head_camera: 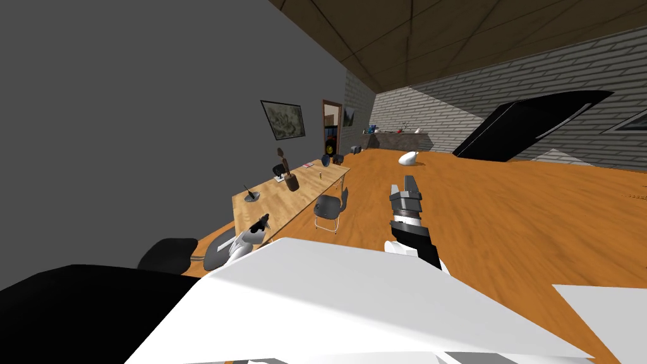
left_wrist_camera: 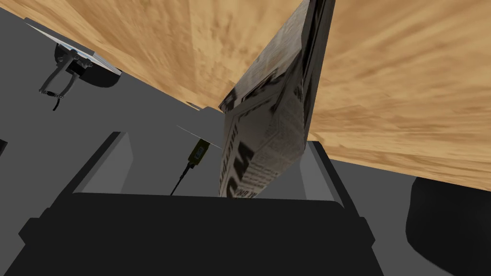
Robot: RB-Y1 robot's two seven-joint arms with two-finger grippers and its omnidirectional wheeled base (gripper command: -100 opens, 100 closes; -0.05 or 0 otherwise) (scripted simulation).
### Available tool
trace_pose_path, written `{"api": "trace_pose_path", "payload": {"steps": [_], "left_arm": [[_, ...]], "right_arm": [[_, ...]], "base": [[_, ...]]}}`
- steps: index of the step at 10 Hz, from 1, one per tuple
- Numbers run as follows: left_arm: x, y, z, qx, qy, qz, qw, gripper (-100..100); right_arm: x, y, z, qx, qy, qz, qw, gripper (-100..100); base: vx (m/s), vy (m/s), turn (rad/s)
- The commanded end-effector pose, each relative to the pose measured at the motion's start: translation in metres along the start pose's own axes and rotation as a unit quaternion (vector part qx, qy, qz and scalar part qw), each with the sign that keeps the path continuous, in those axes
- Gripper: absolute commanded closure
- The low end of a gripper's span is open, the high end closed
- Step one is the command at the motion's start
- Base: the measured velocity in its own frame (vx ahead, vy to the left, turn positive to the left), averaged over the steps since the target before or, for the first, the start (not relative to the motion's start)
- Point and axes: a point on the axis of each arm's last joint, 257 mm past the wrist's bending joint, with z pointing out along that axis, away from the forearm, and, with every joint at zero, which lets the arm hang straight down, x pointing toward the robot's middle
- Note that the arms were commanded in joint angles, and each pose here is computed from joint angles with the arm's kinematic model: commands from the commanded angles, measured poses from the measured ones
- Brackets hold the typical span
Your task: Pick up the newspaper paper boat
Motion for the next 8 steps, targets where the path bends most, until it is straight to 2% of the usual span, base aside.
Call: {"api": "trace_pose_path", "payload": {"steps": [1,3,4,8], "left_arm": [[0.0022,0.0005,0.0032,-0.006,-0.002,-0.005,1.0,-100],[0.0027,0.0004,0.0039,-0.007,-0.002,-0.006,1.0,-100],[0.0027,0.0004,0.0041,-0.007,-0.002,-0.006,1.0,100],[0.0031,0.0017,0.0039,-0.009,-0.001,-0.005,0.9999,100]], "right_arm": [[0.0,0.0,0.0,0.0,0.0,0.0,1.0,0],[0.0,0.0,0.0,0.0,0.0,0.0,1.0,0],[0.0,-0.0001,0.0,0.0,0.0,0.0,1.0,0],[0.0,0.0,-0.0001,0.0,0.0,0.0,1.0,0]], "base": [[-0.062,0.039,-0.122],[-0.038,0.033,-0.049],[-0.006,0.004,0.013],[0.0,0.0,0.0]]}}
